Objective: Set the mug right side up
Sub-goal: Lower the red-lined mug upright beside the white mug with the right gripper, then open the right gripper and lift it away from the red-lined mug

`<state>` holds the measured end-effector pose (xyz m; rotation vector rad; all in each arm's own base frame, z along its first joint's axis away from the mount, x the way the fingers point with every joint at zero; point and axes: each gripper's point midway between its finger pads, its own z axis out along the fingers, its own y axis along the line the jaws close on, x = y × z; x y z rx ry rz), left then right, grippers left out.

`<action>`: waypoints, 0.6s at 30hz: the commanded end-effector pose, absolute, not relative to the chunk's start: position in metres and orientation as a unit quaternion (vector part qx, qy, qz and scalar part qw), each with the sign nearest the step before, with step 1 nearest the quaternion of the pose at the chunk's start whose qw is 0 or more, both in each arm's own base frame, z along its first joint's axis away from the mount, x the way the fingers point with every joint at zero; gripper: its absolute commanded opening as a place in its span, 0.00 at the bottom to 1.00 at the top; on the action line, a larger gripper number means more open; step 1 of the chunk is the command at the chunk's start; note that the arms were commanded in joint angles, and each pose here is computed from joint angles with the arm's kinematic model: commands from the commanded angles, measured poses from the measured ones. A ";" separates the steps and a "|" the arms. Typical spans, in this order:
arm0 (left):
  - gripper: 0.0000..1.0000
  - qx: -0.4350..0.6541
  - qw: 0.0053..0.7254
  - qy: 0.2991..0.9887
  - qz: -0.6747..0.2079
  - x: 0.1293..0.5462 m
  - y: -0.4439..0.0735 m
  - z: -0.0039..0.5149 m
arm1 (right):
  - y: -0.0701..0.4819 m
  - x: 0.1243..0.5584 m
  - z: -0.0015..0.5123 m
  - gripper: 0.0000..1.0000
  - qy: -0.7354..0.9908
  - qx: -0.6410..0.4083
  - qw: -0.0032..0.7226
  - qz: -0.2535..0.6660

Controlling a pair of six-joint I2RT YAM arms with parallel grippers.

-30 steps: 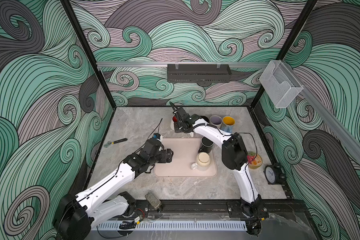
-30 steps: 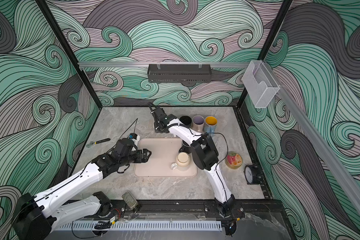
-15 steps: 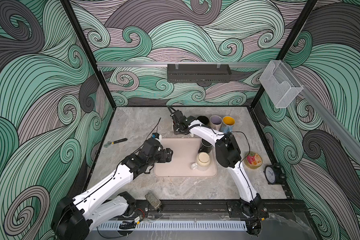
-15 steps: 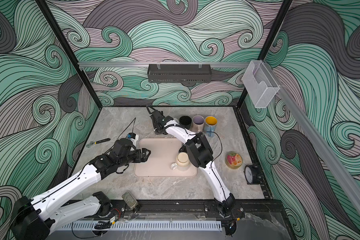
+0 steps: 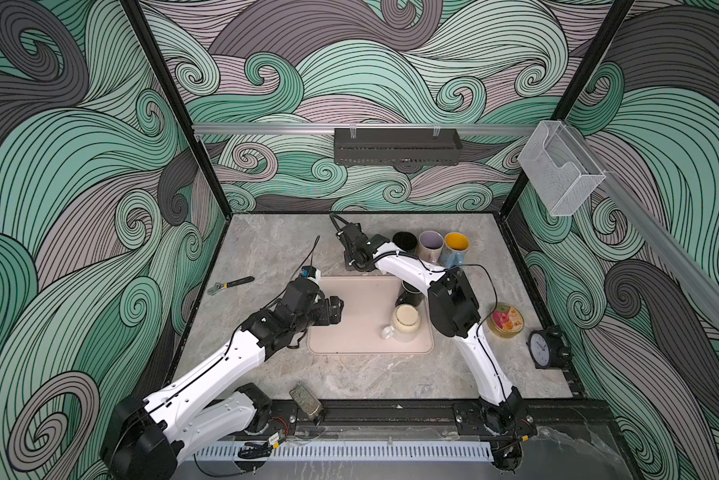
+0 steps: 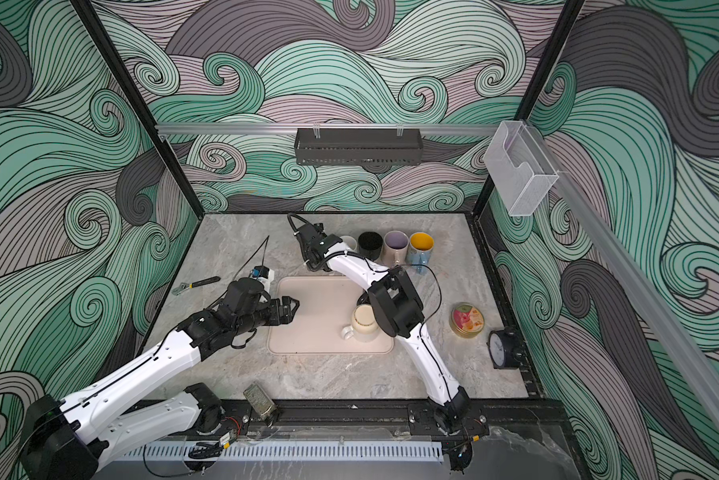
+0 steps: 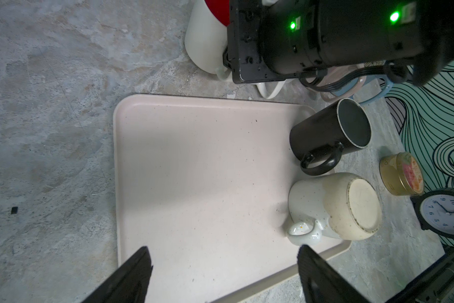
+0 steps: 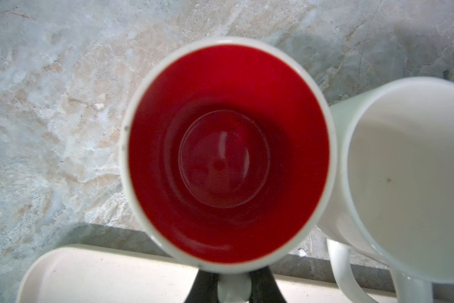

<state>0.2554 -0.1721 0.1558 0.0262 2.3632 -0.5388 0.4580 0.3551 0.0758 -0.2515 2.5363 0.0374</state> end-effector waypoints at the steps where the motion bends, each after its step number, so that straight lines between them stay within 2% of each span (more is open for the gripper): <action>1: 0.89 0.002 0.364 0.908 -0.209 0.257 -0.170 0.160 | 0.353 0.466 0.078 0.00 0.944 -0.070 0.322 -0.007; 13: 0.89 -0.003 0.365 0.908 -0.207 0.254 -0.166 0.159 | 0.352 0.462 0.066 0.00 0.945 -0.058 0.320 -0.022; 15: 0.89 -0.005 0.366 0.907 -0.206 0.253 -0.165 0.159 | 0.353 0.462 0.064 0.05 0.946 -0.059 0.317 -0.018; 17: 0.89 -0.009 0.370 0.906 -0.205 0.253 -0.163 0.159 | 0.355 0.460 0.062 0.16 0.948 -0.062 0.313 -0.014; 18: 0.89 -0.010 0.371 0.905 -0.206 0.254 -0.163 0.159 | 0.355 0.460 0.061 0.18 0.948 -0.062 0.311 -0.013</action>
